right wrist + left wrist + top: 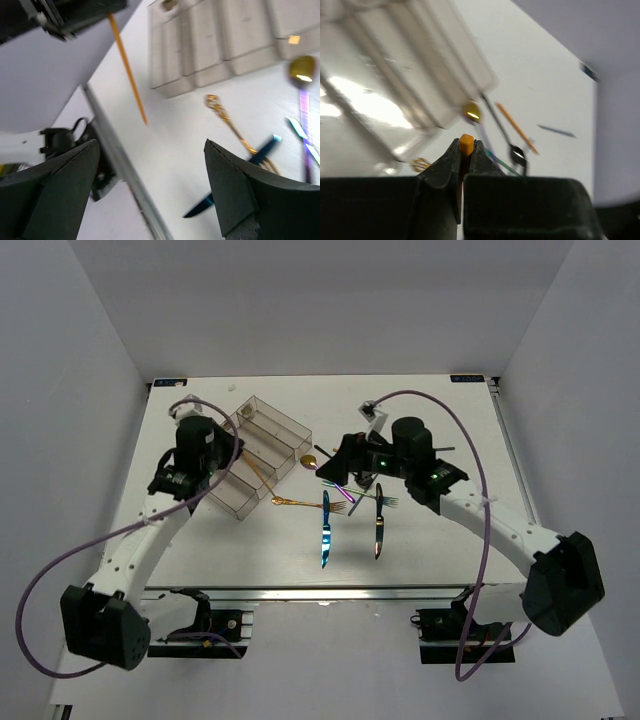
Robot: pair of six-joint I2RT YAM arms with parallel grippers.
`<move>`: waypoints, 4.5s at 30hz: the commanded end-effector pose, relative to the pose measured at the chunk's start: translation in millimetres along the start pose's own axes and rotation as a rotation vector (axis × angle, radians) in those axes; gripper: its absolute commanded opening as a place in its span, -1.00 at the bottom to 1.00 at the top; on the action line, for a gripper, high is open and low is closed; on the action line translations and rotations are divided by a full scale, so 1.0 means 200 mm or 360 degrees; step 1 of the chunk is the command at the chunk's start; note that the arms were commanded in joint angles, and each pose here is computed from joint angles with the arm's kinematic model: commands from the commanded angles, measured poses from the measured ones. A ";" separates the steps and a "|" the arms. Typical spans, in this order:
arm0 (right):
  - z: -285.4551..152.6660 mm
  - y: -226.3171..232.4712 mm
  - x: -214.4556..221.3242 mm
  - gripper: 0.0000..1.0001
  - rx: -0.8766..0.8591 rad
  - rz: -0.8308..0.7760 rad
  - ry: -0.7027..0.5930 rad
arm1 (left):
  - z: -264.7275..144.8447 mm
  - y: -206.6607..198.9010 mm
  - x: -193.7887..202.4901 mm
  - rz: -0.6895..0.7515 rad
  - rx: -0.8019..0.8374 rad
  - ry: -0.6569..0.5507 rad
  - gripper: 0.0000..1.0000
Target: Sort the eating utensils into containers
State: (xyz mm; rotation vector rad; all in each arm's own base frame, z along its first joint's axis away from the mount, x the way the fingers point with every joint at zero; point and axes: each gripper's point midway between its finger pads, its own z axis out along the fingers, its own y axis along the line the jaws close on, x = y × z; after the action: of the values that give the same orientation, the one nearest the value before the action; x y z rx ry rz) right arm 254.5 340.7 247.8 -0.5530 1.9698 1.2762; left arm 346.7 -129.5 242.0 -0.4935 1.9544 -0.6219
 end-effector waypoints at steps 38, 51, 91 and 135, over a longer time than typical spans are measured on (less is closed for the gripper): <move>-0.10 -1.18 0.00 0.23 0.1065 -0.0567 0.0545 | 0.01 0.46 -0.24 0.0124 -0.0422 0.0016 0.96; 0.11 -1.46 0.07 -0.14 0.0982 -0.0699 0.0888 | -0.12 0.52 0.04 0.0317 -0.0258 0.0152 0.96; 0.03 0.10 -0.19 -1.00 -0.0402 -0.0023 0.0010 | -0.44 -0.37 -0.05 -0.0184 0.1311 -0.0046 0.96; -0.13 -0.28 0.01 0.79 0.0206 -0.0074 -0.0064 | 0.11 0.94 -0.26 -0.0103 -0.1199 -0.0175 -0.92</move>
State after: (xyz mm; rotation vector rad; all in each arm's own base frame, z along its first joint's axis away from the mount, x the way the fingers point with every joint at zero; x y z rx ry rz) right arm 281.0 303.0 218.9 -0.4820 2.0078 1.1545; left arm 371.0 25.3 131.5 -0.9789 2.1327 0.0490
